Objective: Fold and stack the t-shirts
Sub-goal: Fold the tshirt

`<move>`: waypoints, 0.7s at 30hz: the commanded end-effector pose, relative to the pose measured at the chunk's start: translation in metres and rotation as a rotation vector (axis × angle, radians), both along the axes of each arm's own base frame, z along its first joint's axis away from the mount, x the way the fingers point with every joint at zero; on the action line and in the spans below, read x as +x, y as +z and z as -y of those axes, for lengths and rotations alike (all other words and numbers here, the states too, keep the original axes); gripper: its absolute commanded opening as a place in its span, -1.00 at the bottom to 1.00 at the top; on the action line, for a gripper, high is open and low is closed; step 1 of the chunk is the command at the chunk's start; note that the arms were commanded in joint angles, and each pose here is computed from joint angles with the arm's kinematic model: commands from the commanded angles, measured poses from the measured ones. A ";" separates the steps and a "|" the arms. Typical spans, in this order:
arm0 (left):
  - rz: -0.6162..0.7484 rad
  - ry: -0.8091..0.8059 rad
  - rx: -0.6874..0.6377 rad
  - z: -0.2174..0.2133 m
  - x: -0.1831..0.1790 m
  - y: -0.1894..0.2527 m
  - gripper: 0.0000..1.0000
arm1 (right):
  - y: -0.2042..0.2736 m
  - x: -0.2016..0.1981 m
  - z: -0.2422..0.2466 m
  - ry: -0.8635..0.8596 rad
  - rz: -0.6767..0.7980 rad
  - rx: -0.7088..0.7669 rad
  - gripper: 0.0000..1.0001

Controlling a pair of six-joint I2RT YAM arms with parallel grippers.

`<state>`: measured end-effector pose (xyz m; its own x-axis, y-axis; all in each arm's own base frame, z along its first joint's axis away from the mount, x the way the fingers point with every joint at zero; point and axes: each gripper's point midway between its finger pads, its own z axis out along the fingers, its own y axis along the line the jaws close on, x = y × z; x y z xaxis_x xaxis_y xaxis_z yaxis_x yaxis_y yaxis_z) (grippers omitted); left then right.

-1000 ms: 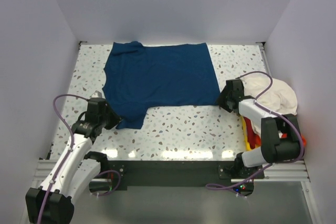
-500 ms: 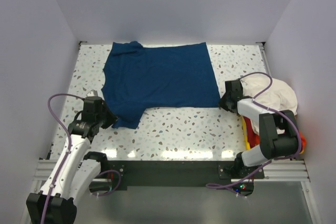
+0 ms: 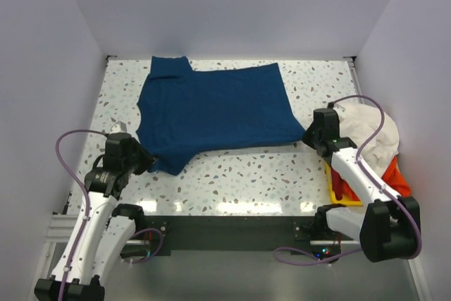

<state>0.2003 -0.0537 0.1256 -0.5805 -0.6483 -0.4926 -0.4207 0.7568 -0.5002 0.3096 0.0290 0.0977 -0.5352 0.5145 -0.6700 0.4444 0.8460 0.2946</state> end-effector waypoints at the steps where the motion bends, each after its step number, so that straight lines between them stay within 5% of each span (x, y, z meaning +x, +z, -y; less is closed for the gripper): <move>1: 0.069 -0.025 -0.064 0.012 0.019 0.010 -1.00 | -0.009 -0.007 0.005 0.011 -0.044 -0.035 -1.00; 12: 0.138 0.038 -0.013 0.011 0.148 0.041 -1.00 | 0.013 0.106 -0.031 0.108 -0.070 0.027 -1.00; 21: 0.121 0.129 -0.003 -0.016 0.202 0.041 -1.00 | 0.000 0.165 -0.044 0.125 -0.109 0.038 -1.00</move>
<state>0.3720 -0.0516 0.1421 -0.5149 -0.6905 -0.5081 -0.4616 0.7227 -0.5144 0.4626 0.0719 0.0928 -0.6576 0.4711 -0.5879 0.3778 0.8814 0.2836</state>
